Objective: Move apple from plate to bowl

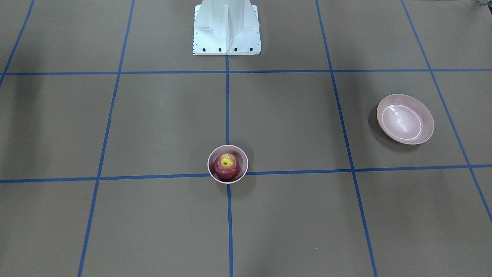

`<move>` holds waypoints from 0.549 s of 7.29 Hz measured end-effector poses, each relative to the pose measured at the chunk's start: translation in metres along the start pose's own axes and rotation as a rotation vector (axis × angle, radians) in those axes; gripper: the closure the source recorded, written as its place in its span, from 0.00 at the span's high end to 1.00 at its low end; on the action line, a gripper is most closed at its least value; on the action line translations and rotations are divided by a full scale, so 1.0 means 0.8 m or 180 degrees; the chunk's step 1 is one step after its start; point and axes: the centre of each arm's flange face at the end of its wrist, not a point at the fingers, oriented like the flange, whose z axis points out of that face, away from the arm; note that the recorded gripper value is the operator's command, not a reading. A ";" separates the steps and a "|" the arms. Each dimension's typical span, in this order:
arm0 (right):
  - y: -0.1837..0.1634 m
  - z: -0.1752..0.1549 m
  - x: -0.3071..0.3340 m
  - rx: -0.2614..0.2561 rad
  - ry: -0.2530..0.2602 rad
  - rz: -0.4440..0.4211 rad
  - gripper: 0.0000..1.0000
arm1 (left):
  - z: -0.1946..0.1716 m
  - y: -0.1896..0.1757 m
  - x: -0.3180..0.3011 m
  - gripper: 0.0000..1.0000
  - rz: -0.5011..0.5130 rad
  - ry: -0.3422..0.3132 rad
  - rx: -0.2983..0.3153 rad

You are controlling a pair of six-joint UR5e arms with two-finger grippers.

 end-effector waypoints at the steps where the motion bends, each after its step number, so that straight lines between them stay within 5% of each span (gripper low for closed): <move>1: -0.001 -0.001 -0.001 0.0001 -0.0001 0.0002 1.00 | -0.005 0.025 0.006 0.98 -0.0041 0.0039 0.0039; 4: -0.008 -0.002 -0.004 -0.0005 0.0004 0.0015 1.00 | -0.010 0.071 0.017 0.98 -0.0358 0.0252 -0.0005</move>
